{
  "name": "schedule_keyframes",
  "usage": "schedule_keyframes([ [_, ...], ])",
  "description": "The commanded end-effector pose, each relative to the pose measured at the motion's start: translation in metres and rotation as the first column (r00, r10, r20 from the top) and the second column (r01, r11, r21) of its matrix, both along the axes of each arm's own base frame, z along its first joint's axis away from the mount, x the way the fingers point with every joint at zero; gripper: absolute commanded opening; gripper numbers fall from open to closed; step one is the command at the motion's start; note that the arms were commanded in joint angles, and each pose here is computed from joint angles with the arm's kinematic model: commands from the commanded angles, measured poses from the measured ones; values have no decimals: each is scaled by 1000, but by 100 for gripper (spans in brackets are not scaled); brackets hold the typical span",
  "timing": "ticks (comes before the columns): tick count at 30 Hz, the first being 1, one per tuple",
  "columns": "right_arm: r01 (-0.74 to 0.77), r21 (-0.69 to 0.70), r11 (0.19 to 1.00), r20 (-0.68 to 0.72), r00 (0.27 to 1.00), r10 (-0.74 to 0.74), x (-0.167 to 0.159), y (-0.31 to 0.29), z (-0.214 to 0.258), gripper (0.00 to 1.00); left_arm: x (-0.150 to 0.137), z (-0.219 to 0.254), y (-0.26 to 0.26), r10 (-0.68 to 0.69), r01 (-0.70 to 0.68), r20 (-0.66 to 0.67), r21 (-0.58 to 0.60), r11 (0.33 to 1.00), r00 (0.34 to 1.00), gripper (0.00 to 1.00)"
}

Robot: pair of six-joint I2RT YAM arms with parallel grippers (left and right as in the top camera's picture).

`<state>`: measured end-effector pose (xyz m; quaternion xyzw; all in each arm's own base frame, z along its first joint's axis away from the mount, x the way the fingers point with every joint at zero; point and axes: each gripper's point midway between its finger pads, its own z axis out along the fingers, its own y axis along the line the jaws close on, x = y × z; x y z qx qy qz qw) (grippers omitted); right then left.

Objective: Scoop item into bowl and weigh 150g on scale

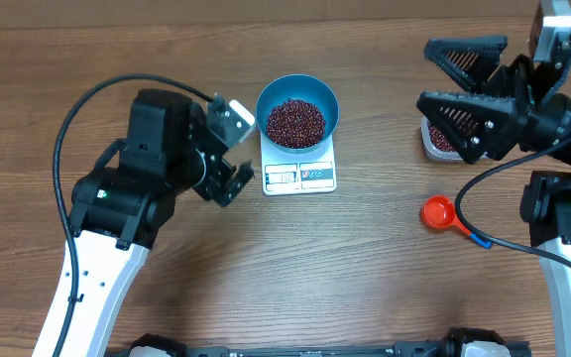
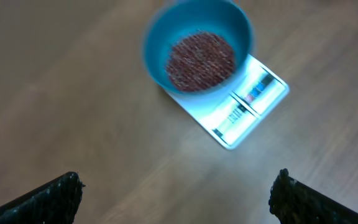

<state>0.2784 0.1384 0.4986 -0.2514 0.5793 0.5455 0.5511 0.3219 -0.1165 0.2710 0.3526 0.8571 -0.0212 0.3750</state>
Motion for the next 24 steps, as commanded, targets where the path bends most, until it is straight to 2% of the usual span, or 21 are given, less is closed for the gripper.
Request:
schedule_keyframes([
  [1,-38,-23,999,20,999,38,-12,5,3,100,17,13,19,85,-88,77,40,995,993,100],
  [8,-30,-21,999,43,999,31,-20,5,9,100,38,27,57,197,-201,143,10,980,970,100],
  [14,-18,-16,1000,78,997,19,-30,5,17,100,36,33,91,267,-263,135,-49,964,954,100],
  [19,-17,-18,1000,95,995,19,-37,5,20,100,16,59,120,347,-337,202,-79,938,916,100],
  [24,-17,-18,1000,98,995,19,-38,6,21,100,-23,91,134,394,-381,286,-103,919,873,100],
])
